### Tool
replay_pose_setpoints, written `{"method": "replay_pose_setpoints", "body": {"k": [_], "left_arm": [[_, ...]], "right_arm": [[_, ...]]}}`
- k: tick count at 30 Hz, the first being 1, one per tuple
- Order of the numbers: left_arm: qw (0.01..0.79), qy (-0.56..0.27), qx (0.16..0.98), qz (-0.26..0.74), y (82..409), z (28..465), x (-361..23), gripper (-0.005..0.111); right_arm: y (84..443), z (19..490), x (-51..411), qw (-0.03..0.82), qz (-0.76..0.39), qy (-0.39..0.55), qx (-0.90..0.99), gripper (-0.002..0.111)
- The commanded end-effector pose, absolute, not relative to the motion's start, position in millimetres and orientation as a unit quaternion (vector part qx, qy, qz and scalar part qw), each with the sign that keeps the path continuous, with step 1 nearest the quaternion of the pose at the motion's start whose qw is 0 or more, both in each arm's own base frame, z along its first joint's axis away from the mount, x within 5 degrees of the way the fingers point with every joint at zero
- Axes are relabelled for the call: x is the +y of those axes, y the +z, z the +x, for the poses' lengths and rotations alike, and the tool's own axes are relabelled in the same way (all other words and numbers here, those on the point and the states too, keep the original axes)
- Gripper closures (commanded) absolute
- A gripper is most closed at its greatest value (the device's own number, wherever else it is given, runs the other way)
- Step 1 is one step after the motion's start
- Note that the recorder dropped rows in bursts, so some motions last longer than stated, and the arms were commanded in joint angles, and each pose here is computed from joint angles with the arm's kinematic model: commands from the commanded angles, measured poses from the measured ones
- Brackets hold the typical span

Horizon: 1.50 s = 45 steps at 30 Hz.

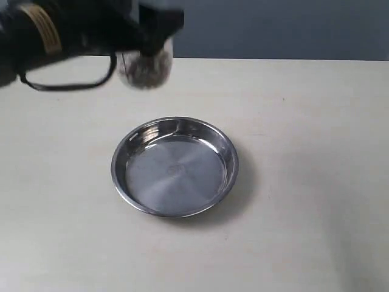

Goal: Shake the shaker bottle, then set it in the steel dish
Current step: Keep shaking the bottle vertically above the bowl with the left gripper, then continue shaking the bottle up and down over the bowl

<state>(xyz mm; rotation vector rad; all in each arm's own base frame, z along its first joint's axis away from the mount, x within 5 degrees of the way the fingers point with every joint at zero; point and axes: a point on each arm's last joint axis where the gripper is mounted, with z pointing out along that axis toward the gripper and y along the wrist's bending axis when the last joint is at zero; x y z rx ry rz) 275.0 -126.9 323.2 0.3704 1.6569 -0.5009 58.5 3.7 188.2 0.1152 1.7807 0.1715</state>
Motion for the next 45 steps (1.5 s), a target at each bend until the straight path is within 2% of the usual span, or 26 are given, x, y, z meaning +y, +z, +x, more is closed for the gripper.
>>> {"method": "replay_pose_setpoints", "body": {"k": [1, 2, 3, 4, 5, 6, 7, 9, 13, 15, 18, 19, 23, 24, 25, 26, 28, 29, 30, 35, 37, 40, 41, 42, 44, 45], "left_arm": [[0.503, -0.248, 0.821, 0.104, 221.2, 276.8, -130.5, 0.106], [0.544, -0.286, 0.78, 0.113, 238.3, 277.1, -135.5, 0.106], [0.616, -0.313, 0.71, 0.137, 284.4, 275.6, -138.7, 0.106], [0.652, -0.294, 0.681, 0.16, 316.7, 273.2, -137.1, 0.106], [0.64, -0.261, 0.704, 0.166, 324.2, 273.6, -138.4, 0.106], [0.603, -0.241, 0.742, 0.168, 305.4, 273.9, -142.4, 0.106], [0.527, -0.224, 0.803, 0.168, 249.3, 274.8, -146.6, 0.106], [0.508, -0.246, 0.808, 0.17, 223.2, 274.6, -151.6, 0.106], [0.618, -0.281, 0.711, 0.183, 304.3, 271.6, -154.2, 0.106], [0.602, -0.267, 0.731, 0.18, 299.9, 270.3, -154.3, 0.106], [0.487, -0.234, 0.825, 0.166, 219.1, 269.6, -155.0, 0.106], [0.491, -0.244, 0.82, 0.163, 217.9, 270.2, -156.4, 0.106], [0.607, -0.28, 0.72, 0.19, 296.3, 268.2, -160.0, 0.106], [0.607, -0.268, 0.724, 0.192, 300.4, 268.9, -158.8, 0.106], [0.592, -0.259, 0.739, 0.191, 294.2, 268.7, -159.6, 0.106], [0.554, -0.245, 0.774, 0.184, 271.6, 269.3, -160.1, 0.106], [0.467, -0.223, 0.837, 0.177, 209.7, 265.6, -160.5, 0.106], [0.45, -0.225, 0.846, 0.178, 194.1, 263.2, -160.4, 0.106], [0.455, -0.233, 0.841, 0.178, 193.4, 263.3, -161.1, 0.106], [0.609, -0.271, 0.717, 0.206, 298.7, 257.1, -160.5, 0.106], [0.592, -0.262, 0.735, 0.201, 290.4, 256.0, -158.7, 0.106], [0.515, -0.257, 0.802, 0.158, 227.5, 264.4, -158.0, 0.106], [0.527, -0.266, 0.793, 0.15, 227.9, 269.8, -157.5, 0.106], [0.554, -0.28, 0.769, 0.152, 240.5, 272.9, -157.9, 0.106], [0.629, -0.3, 0.698, 0.163, 297.2, 271.6, -155.6, 0.106], [0.642, -0.294, 0.687, 0.169, 311.4, 269.2, -154.0, 0.106]], "right_arm": [[188.8, 58.9, 3.6, 0.629, 0.047, 0.072, 0.773, 0.109], [188.8, 58.9, 3.6, 0.629, 0.047, 0.072, 0.773, 0.109], [188.8, 58.9, 3.6, 0.629, 0.047, 0.072, 0.773, 0.109], [188.8, 58.9, 3.6, 0.629, 0.047, 0.072, 0.773, 0.109], [188.8, 58.9, 3.6, 0.629, 0.047, 0.072, 0.773, 0.109], [188.8, 58.9, 3.6, 0.629, 0.047, 0.072, 0.773, 0.109], [188.8, 58.9, 3.6, 0.629, 0.047, 0.072, 0.773, 0.109], [188.7, 58.8, 3.6, 0.628, 0.047, 0.073, 0.773, 0.109], [188.7, 58.8, 3.6, 0.628, 0.047, 0.073, 0.773, 0.109], [188.7, 58.8, 3.6, 0.628, 0.047, 0.073, 0.773, 0.109], [188.7, 58.8, 3.6, 0.628, 0.047, 0.073, 0.773, 0.109], [188.7, 58.8, 3.6, 0.628, 0.047, 0.073, 0.773, 0.109], [188.7, 58.8, 3.6, 0.628, 0.047, 0.073, 0.773, 0.109], [188.7, 58.8, 3.6, 0.628, 0.047, 0.073, 0.773, 0.109], [188.7, 58.8, 3.6, 0.628, 0.047, 0.073, 0.773, 0.109], [189.1, 58.9, 3.6, 0.63, 0.047, 0.073, 0.772, 0.109], [189.1, 58.9, 3.6, 0.63, 0.047, 0.073, 0.772, 0.109], [189.1, 58.9, 3.6, 0.63, 0.047, 0.073, 0.772, 0.109], [189.1, 58.9, 3.6, 0.63, 0.047, 0.073, 0.772, 0.109], [189.1, 58.9, 3.6, 0.63, 0.047, 0.073, 0.772, 0.109], [189.1, 58.9, 3.6, 0.63, 0.047, 0.073, 0.772, 0.109], [189.1, 58.9, 3.6, 0.63, 0.047, 0.073, 0.772, 0.109], [189.1, 58.9, 3.6, 0.63, 0.047, 0.073, 0.772, 0.109], [189.1, 58.9, 3.6, 0.63, 0.047, 0.073, 0.772, 0.109], [188.9, 58.9, 3.6, 0.629, 0.047, 0.073, 0.773, 0.109], [188.7, 58.8, 3.6, 0.628, 0.047, 0.073, 0.773, 0.109]]}}
